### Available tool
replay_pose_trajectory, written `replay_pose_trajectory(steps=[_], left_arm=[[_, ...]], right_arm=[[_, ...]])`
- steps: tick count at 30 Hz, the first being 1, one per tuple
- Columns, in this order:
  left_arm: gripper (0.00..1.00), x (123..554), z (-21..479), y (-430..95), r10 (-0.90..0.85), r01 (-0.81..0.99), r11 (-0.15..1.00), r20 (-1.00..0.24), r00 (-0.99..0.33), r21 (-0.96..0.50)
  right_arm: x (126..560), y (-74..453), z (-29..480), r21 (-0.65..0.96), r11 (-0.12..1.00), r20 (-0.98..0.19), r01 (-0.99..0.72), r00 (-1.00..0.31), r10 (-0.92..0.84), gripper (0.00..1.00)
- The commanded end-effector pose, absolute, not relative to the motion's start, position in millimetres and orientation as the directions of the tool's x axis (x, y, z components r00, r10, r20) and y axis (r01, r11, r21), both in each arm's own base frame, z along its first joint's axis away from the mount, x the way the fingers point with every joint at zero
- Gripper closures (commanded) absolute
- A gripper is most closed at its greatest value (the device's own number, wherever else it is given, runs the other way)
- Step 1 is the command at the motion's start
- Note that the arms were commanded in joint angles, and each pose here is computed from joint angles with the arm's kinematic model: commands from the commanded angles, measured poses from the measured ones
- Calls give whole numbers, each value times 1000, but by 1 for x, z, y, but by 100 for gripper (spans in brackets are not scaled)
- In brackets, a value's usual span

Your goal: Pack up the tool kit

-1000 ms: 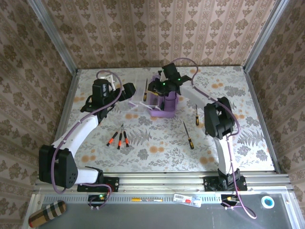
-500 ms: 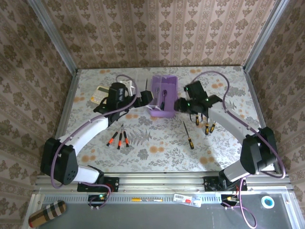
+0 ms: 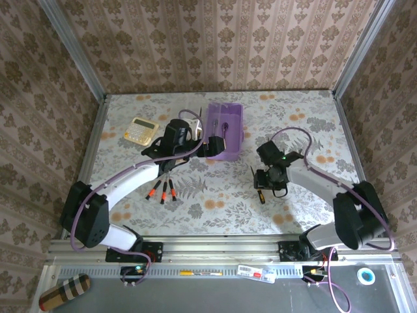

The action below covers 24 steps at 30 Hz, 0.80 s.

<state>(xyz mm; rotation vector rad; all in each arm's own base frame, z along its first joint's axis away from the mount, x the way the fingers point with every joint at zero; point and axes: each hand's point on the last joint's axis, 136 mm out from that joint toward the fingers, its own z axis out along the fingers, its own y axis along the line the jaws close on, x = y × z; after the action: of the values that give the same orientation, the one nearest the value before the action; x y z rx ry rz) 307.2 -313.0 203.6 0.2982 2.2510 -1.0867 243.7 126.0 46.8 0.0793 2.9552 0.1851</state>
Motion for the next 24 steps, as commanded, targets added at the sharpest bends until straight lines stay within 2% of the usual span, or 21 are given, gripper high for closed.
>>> replay_pose_trajectory(steps=[1, 6, 14, 24], left_arm=[[0, 311, 223, -313, -59, 489, 634, -667, -742, -599], [0, 312, 224, -311, -55, 491, 640, -673, -737, -591], [0, 313, 224, -310, -59, 488, 641, -672, -738, -592], [0, 315, 223, -308, -65, 480, 647, -670, -739, -592]], right_arm=[[235, 128, 34, 83, 996, -133, -8, -991, 3, 55], [229, 121, 21, 1, 1000, -119, 4, -993, 4, 57], [226, 121, 12, -10, 1000, -122, 9, -993, 8, 63], [227, 118, 8, -29, 999, -120, 16, -993, 12, 79]])
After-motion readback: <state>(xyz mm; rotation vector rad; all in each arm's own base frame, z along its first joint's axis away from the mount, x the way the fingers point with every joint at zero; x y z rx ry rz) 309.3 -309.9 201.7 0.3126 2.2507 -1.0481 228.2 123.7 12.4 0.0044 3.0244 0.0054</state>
